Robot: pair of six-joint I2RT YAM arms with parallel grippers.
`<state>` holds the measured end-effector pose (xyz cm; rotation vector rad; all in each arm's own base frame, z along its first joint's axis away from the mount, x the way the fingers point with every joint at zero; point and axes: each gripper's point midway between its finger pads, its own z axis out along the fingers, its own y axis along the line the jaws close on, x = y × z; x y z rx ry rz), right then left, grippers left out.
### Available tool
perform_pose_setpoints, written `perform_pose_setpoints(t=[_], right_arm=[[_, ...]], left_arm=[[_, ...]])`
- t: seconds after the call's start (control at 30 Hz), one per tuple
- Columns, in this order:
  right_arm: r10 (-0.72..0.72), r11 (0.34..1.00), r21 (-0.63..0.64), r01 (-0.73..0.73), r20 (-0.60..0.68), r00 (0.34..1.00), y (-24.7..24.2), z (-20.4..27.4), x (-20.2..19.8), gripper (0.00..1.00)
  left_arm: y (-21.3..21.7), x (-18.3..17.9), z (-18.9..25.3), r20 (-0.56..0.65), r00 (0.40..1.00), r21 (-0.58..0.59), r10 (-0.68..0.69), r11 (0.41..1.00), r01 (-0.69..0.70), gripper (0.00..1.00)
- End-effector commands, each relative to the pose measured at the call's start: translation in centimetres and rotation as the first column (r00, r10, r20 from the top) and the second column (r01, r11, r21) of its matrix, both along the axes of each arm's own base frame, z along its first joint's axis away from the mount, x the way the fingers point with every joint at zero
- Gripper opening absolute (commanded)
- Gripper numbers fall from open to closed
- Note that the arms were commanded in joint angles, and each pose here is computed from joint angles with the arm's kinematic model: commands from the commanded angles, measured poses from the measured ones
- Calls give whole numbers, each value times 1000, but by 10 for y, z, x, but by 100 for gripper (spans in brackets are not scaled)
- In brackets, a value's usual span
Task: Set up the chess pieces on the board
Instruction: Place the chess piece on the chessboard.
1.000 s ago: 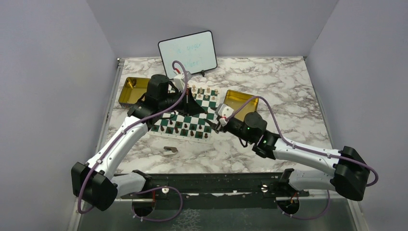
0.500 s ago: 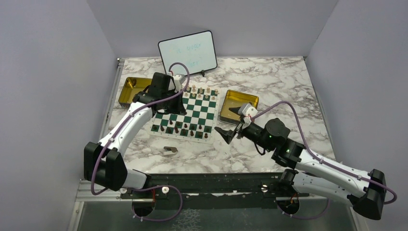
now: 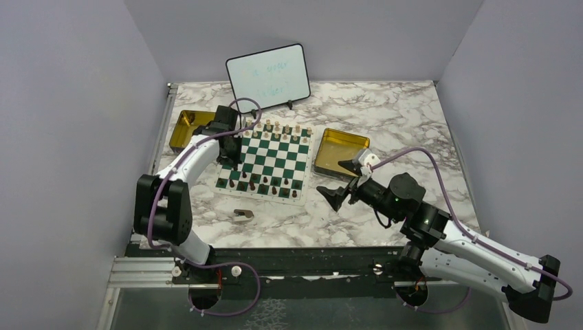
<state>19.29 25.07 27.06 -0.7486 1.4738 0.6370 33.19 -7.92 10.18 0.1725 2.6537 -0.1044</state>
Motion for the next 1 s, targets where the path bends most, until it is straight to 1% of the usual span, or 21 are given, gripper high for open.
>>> perform_pose_setpoints(t=[0.0, 0.1, 0.2, 0.37, 0.77, 0.97], right_arm=[[-3, 1000, 0, 3, -10, 1000, -2, 7, -2, 100], [4, 1000, -25, -4, -19, 1000, -2, 3, -3, 100], [9, 1000, -25, -10, -16, 1000, -1, 5, -3, 100], [14, 999, -32, -14, -17, 1000, 0, 4, -4, 100], [14, 999, -43, -14, 0, 1000, 0, 4, -2, 100], [15, 999, -44, -15, -12, 1000, -1, 2, -3, 100]], left_arm=[[17, 0, -22, -69, 997, 80, 43, 996, -37, 3], [17, -1, -34, -105, 993, 83, 45, 996, -36, 3], [22, -1, -42, -125, 991, 118, 54, 992, -39, 3], [16, -2, -50, -148, 988, 92, 36, 995, -22, 3], [16, 2, -58, -170, 985, 99, 30, 995, -13, 5], [12, 9, -48, -144, 989, 80, 24, 997, -13, 5]])
